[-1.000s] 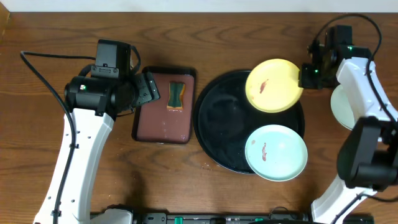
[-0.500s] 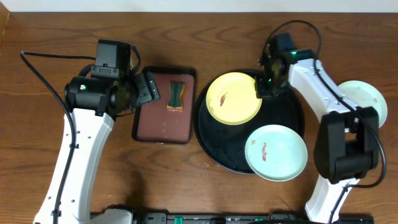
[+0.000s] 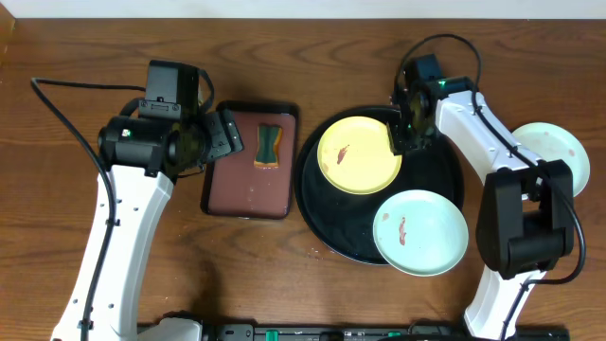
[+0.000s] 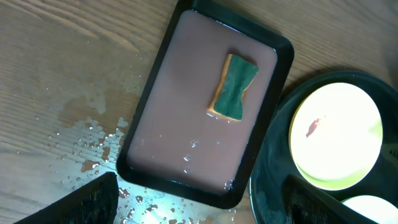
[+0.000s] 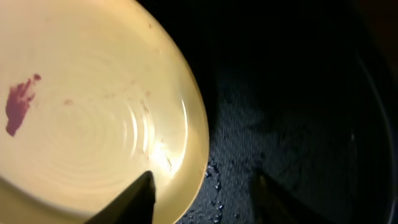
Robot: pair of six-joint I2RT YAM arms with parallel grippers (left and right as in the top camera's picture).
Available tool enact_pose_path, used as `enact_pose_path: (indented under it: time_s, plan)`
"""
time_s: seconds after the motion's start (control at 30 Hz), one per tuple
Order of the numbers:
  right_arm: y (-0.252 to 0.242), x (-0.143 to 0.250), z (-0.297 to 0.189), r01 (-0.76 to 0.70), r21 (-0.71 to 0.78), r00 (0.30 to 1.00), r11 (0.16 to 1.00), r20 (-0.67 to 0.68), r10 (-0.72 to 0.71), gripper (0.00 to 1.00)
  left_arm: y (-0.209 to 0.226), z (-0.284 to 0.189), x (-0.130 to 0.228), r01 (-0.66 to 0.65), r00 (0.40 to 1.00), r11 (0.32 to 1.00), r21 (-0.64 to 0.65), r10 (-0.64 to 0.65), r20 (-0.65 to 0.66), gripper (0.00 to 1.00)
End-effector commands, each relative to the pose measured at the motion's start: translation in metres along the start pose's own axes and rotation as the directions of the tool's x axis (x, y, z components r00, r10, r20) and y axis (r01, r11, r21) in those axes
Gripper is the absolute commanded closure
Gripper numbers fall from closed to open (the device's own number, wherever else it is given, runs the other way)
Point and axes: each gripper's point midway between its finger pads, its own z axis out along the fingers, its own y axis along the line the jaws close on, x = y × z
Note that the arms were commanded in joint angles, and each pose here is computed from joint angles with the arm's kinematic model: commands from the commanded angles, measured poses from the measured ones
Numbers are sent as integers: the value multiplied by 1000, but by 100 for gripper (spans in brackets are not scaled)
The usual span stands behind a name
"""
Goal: Clean dirty plates on tray and stack at the side
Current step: 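Grasp the sponge in the water tray again with the left gripper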
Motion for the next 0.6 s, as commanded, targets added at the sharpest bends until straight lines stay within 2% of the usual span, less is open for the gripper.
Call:
enact_pose_path:
  time_s: [0.0,0.13,0.2,0.23,0.33,0.4,0.5,0.57]
  plan:
    - [1,0,0,-8,-34,1000,999,-1,8,58,-2,-5,-3,0,1000,1000,10,-1,12,16]
    - [4,12,9,-145,-50,989,988,-37,144,58,-2,-5,-3,3,1000,1000,13,-3,12,16]
    - [1,13,15,-167,-49,986,985,-34,165,57,-4,-5,-2,5,1000,1000,22,-5,7,16]
    - [0,14,20,-169,-51,985,984,-24,168,57,-5,-5,-2,5,1000,1000,27,-5,4,1]
    - [-4,15,32,-174,-58,985,983,1,175,61,-6,-5,-2,30,1000,999,35,-30,4,1]
    - [-8,17,41,-183,-60,983,981,14,184,75,-13,-4,-2,40,999,997,71,-40,-3,1]
    - [-9,19,46,-199,-61,980,978,18,200,85,-13,0,0,40,999,997,72,-40,-11,1]
    - [-9,20,47,-199,-61,980,978,19,200,96,-11,6,3,42,999,997,62,-40,-29,3]
